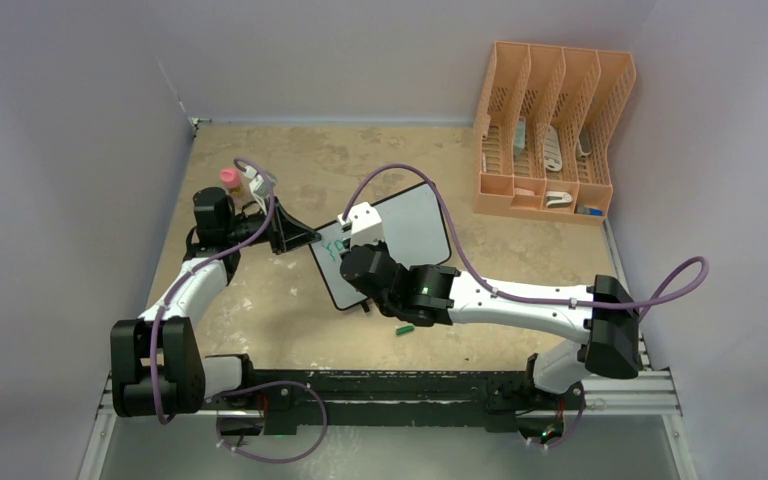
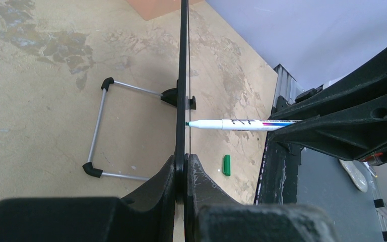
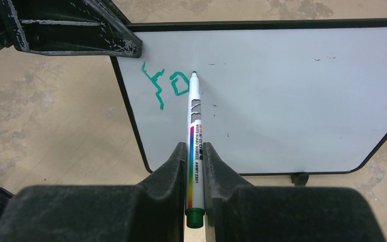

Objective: Write a sentence on the whiteboard

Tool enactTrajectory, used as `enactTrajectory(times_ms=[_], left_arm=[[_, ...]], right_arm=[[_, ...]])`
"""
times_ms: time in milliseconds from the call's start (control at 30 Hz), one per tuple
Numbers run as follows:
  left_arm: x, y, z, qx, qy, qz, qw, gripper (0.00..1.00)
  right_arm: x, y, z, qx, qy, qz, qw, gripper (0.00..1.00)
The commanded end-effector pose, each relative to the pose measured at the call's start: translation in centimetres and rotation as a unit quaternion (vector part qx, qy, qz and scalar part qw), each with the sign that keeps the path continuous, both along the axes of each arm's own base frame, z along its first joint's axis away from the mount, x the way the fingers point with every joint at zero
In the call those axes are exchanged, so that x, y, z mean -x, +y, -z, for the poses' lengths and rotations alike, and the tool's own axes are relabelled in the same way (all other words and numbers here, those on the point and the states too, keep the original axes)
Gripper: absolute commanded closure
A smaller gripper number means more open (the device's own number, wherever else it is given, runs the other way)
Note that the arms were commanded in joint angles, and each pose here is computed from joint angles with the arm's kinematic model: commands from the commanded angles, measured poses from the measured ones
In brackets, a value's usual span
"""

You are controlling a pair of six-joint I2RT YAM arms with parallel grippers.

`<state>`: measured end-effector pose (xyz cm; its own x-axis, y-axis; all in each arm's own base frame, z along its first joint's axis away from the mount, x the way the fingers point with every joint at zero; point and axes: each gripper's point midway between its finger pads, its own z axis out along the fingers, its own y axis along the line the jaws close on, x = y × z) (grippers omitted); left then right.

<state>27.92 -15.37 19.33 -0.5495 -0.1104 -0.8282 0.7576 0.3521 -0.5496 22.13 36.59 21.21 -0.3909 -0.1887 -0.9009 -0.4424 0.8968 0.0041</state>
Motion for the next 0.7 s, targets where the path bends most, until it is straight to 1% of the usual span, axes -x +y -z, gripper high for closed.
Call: enactTrajectory(times_ms=[0,667], left_arm=[[0.1,-0.3,-0.9,0.001,-0.025,0.023,0.999,1.0],[0.1,-0.3,-1.0,0.001,-0.025,0.022,0.999,1.0]], right_arm=[[-0.5,0.4,-0.9,-0.015,-0.006,0.005,1.0,1.0],[0.1,-0.3,0.2,-0.008,0.018,0.01,1.0,1.0]])
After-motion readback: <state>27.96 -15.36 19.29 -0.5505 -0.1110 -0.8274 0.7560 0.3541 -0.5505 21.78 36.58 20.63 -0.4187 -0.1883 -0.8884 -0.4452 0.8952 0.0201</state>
